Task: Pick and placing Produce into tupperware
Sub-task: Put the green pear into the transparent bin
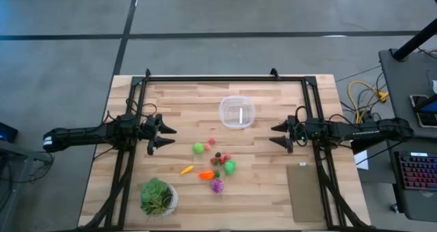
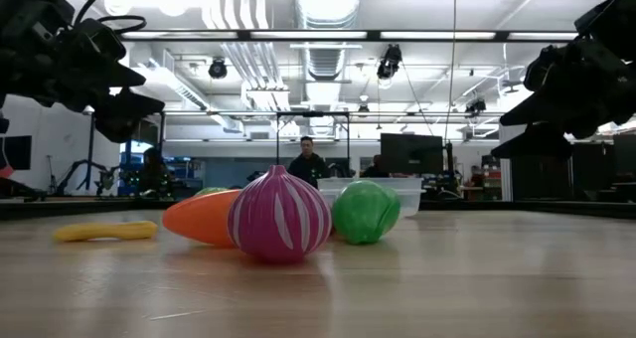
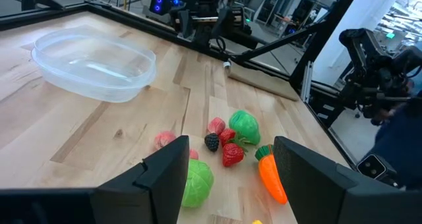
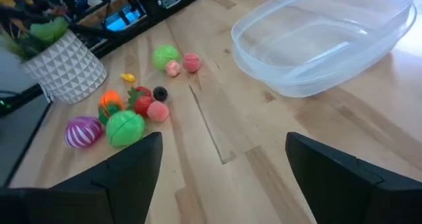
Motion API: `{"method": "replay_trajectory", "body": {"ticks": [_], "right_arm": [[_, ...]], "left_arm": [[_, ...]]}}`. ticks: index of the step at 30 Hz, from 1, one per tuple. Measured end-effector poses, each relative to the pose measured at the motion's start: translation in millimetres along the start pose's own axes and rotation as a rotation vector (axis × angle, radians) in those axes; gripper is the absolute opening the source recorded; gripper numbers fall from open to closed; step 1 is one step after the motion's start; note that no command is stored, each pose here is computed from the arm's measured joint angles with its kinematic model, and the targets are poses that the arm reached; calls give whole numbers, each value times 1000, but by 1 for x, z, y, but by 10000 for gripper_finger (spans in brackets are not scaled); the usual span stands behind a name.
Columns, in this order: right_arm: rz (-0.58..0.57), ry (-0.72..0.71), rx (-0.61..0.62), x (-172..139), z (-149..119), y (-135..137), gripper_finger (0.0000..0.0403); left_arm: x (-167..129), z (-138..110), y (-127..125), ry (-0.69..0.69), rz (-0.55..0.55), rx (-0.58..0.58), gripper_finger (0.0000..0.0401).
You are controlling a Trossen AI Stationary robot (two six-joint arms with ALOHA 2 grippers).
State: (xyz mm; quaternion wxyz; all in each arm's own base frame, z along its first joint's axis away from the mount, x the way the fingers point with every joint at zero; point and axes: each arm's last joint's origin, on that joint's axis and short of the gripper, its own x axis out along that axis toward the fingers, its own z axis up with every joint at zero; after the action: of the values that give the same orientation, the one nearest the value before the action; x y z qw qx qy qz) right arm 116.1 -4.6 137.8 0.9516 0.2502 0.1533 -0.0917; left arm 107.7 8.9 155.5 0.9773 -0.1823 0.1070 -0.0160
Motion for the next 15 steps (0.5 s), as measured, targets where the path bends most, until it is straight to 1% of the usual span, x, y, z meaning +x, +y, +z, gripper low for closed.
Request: {"method": "replay_trajectory", "body": {"ticks": [2,6,7,9,11,14,15], "right_arm": [[18,-30,66,0,3,2,313],[96,-124,296,-1,13,7,313],[122,-166,325,-2,17,10,313],[204,-273,352,-5,28,15,313],[320,-423,364,-13,43,23,313],[471,-649,331,-29,62,32,313],[505,-697,327,-33,67,35,313]], "left_arm": [[0,0,0,0,0,0,208],[0,0,0,0,0,0,208],[0,0,0,0,0,0,208],[0,0,0,0,0,0,208],[0,0,0,0,0,0,208],[0,0,0,0,0,0,208],[0,0,0,0,0,0,208]]}}
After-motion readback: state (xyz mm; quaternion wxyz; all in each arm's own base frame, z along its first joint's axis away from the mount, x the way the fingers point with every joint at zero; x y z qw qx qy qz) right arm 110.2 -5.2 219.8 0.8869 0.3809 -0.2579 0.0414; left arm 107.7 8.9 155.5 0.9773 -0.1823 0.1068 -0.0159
